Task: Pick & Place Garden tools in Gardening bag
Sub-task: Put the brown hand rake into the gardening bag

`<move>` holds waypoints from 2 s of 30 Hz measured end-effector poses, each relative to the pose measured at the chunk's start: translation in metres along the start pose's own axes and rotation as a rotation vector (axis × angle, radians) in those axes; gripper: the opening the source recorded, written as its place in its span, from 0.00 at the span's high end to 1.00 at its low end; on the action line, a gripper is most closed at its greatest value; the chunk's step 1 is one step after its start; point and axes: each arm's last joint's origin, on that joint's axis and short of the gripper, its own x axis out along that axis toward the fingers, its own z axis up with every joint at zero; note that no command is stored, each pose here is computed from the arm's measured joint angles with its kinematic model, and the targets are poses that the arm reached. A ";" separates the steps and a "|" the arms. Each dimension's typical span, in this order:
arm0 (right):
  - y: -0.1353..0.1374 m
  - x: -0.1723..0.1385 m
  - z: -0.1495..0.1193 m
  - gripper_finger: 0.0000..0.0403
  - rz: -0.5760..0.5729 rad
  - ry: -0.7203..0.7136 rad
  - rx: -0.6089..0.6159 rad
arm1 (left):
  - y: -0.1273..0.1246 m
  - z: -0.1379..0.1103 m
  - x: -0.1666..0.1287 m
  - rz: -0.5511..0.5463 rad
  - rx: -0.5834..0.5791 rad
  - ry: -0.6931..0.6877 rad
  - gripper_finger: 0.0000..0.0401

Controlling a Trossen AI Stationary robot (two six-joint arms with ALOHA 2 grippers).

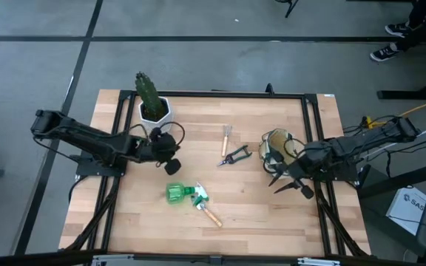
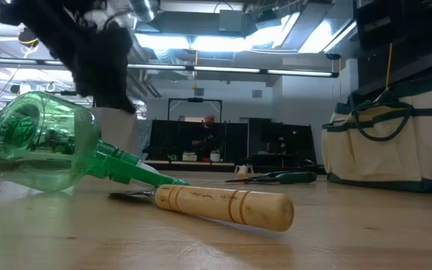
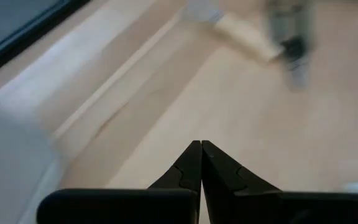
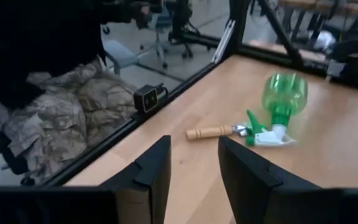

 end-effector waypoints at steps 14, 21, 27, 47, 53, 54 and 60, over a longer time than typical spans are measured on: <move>0.012 -0.023 -0.038 0.66 -0.021 -0.307 -0.036 | -0.050 0.026 -0.017 -0.328 0.068 -0.203 0.99; 0.016 -0.037 -0.043 0.66 -0.032 -0.300 -0.058 | -0.079 0.050 -0.007 -0.320 0.146 -0.217 0.99; 0.015 -0.047 -0.047 0.66 -0.090 -0.294 -0.118 | -0.098 0.067 0.009 -0.294 0.177 -0.217 1.00; 0.011 -0.056 -0.043 0.66 -0.174 -0.354 -0.218 | -0.090 0.121 0.021 -0.245 0.306 -0.153 0.94; 0.011 -0.056 -0.044 0.66 -0.171 -0.348 -0.203 | -0.082 0.117 0.025 -0.197 0.254 -0.083 0.82; 0.011 -0.056 -0.044 0.66 -0.171 -0.347 -0.203 | -0.082 0.116 0.026 -0.194 0.246 -0.087 0.80; 0.011 -0.055 -0.046 0.66 -0.168 -0.328 -0.196 | -0.077 0.120 0.038 -0.197 0.140 -0.098 0.66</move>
